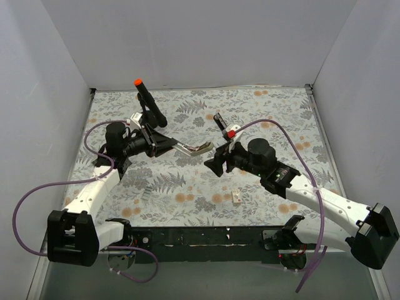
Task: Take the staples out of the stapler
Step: Unload the staple at the center of the board.
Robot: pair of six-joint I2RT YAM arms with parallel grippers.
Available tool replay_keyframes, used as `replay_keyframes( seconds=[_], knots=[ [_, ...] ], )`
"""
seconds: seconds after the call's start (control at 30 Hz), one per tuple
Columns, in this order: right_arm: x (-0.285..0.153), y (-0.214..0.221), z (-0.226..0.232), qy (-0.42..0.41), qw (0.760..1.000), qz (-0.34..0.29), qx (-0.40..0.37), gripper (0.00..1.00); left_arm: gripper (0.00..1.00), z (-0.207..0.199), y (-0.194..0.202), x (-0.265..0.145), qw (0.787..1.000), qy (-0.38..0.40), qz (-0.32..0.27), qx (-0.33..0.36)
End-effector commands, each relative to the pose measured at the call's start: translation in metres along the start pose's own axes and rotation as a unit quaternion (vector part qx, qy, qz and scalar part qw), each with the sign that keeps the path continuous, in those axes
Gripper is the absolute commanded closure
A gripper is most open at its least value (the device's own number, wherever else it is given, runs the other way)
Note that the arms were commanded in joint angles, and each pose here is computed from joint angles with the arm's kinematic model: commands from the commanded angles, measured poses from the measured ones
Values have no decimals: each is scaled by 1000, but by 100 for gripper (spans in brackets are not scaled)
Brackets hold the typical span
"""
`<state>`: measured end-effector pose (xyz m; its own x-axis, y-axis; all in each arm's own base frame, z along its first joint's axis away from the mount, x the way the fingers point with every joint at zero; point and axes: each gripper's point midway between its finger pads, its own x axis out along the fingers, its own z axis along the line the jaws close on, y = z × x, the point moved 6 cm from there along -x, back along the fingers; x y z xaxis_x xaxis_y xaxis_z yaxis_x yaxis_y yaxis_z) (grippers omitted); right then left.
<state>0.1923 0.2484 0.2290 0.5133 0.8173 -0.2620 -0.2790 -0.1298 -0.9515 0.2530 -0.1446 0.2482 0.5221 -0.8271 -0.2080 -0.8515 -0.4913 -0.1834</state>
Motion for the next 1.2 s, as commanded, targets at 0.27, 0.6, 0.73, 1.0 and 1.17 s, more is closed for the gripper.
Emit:
replay_keyframes(
  seconds=[0.27, 0.6, 0.73, 1.0, 1.17],
  knots=[
    [-27, -52, 21, -79, 969, -219, -87, 20, 100, -49, 14, -23, 995, 80, 3, -66],
    [-7, -80, 27, -111, 951, -271, -102, 20, 100, -68, 8, -21, 992, 103, 9, -75],
    [0, -92, 30, -122, 942, -292, -107, 21, 100, -72, 7, -21, 991, 111, 16, -78],
    [22, -97, 29, -134, 939, -298, -106, 26, 100, -70, 10, -22, 989, 117, 19, -87],
    [24, -99, 31, -143, 937, -303, -102, 49, 100, -70, 9, -21, 989, 120, 18, -89]
  ],
)
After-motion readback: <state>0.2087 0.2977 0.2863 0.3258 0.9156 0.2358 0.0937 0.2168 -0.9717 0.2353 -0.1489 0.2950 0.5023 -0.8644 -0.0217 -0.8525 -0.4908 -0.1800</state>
